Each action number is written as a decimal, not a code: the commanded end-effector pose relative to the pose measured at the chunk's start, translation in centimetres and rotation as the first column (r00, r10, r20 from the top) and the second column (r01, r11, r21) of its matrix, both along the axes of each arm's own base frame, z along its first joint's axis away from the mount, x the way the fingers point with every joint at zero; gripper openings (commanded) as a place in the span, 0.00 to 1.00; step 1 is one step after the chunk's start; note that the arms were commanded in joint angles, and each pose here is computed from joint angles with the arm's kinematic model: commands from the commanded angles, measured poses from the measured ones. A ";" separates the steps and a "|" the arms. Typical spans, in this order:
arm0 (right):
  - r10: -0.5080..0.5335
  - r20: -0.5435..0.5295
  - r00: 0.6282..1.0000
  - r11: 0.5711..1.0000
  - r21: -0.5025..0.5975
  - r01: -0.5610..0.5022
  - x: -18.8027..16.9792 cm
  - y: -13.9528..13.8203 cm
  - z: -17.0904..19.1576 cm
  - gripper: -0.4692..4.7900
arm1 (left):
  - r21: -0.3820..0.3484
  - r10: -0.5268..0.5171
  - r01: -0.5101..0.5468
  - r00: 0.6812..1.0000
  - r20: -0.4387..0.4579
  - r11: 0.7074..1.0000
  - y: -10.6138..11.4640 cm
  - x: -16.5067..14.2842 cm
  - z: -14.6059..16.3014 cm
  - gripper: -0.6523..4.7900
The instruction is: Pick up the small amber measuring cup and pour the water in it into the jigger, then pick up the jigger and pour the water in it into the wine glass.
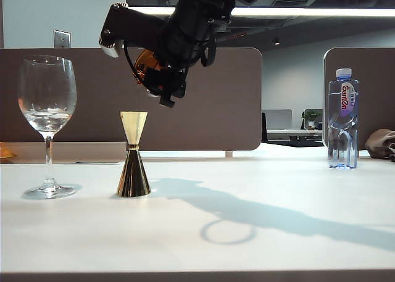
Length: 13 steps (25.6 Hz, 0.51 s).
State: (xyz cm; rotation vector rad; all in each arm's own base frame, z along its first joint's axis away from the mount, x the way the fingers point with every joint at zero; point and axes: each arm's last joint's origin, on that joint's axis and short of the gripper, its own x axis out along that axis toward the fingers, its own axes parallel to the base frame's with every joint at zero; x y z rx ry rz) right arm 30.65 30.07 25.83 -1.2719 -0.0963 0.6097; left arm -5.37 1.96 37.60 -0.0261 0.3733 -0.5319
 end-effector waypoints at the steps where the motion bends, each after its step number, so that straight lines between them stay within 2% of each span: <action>1: 0.001 0.044 0.999 1.000 0.009 -0.001 0.1 0.0 0.7 0.17 | -0.003 0.000 0.000 1.000 0.006 1.000 0.0 0.0 0.1 0.12; 6: 0.018 0.078 0.997 0.999 -0.041 -0.015 0.1 0.0 0.8 0.17 | -0.003 0.000 0.000 1.000 0.006 1.000 0.0 0.0 0.1 0.12; 13: 0.024 0.106 0.994 0.999 -0.047 -0.019 0.1 0.0 1.0 0.17 | -0.003 0.000 0.000 1.000 0.006 1.000 0.0 0.0 0.1 0.12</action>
